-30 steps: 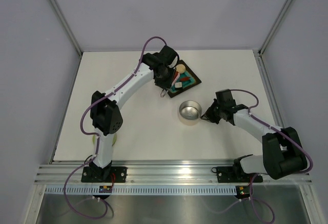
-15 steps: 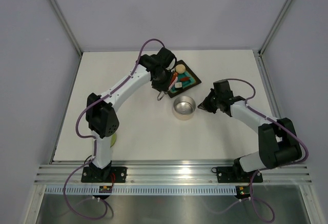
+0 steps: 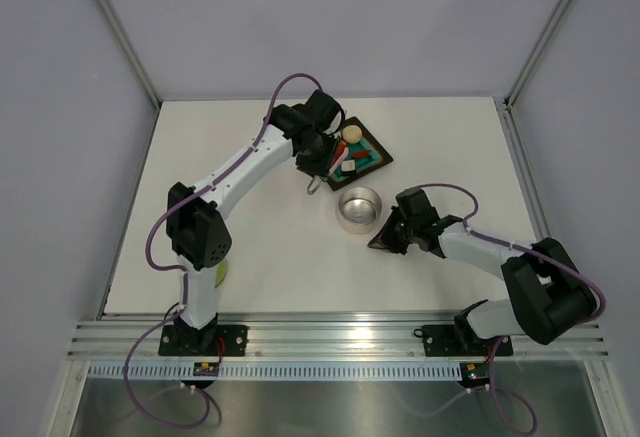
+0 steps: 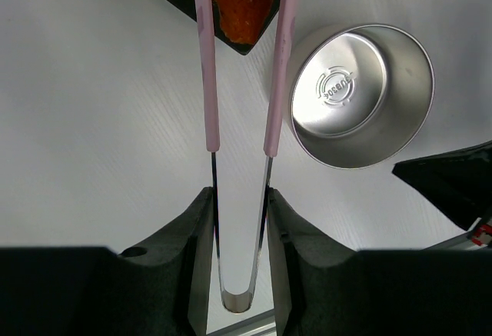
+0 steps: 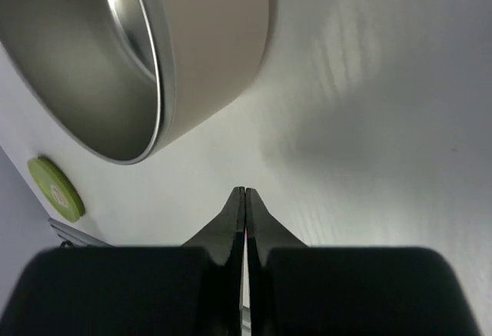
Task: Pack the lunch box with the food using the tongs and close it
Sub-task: Move the packing box to the center of the board.
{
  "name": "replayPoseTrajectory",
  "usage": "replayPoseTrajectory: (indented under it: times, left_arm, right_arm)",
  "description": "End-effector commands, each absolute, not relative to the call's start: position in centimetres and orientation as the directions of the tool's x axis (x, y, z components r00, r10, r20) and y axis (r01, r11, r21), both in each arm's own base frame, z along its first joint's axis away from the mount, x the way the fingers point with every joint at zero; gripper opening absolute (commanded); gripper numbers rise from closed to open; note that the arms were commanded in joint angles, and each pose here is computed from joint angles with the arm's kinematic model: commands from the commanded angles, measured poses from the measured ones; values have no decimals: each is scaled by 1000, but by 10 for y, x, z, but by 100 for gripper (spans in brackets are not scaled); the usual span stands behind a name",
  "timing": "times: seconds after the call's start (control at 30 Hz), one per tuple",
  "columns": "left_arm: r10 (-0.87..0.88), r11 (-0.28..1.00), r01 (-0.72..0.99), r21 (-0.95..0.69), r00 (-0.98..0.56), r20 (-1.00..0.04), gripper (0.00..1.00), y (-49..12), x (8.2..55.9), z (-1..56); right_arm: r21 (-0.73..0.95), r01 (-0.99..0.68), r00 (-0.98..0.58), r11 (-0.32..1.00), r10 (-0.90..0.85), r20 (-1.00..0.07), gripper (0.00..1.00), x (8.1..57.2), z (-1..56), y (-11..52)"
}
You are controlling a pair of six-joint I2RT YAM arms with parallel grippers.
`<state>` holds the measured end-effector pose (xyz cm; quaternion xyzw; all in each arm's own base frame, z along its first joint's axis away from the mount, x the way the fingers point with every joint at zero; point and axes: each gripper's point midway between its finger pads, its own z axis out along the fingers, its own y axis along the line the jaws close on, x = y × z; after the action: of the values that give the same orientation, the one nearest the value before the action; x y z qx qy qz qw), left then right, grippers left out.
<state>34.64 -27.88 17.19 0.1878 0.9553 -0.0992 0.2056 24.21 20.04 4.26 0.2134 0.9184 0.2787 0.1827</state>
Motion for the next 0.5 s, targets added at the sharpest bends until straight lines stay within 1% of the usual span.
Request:
replayPoseTrajectory:
  times: [0.0,0.07,0.13,0.2,0.4,0.47]
  left_arm:
    - [303,884,440,-160,-798,-520,0,-294,350,208]
    - [305,883,442,-157,-795,-525,0,-295,348,211]
    - [303,884,440,-155,-795,-526,0,-292,346,213]
    - [302,885,440,-153,-792,-530,0,-292,345,214]
    - [316,882,445,-154,-801,-509,0,-292,337,206]
    - [334,880,453,-145,-806,-490,0,-289,331,199]
  right_arm:
    - [677,238,-861,697,473,-185,2,258,52,236]
    - [678,236,-866,696,467,-179,2,266,51,242]
    - [700,205,-856,684,472,-211,2,282,63,250]
    - [693,217,-847,688,486,-217,1,288,62,249]
    - [723,277,-790,633,578,-203,2,290,68,243]
    - [724,277,-773,632,594,-223,3,289,72,237]
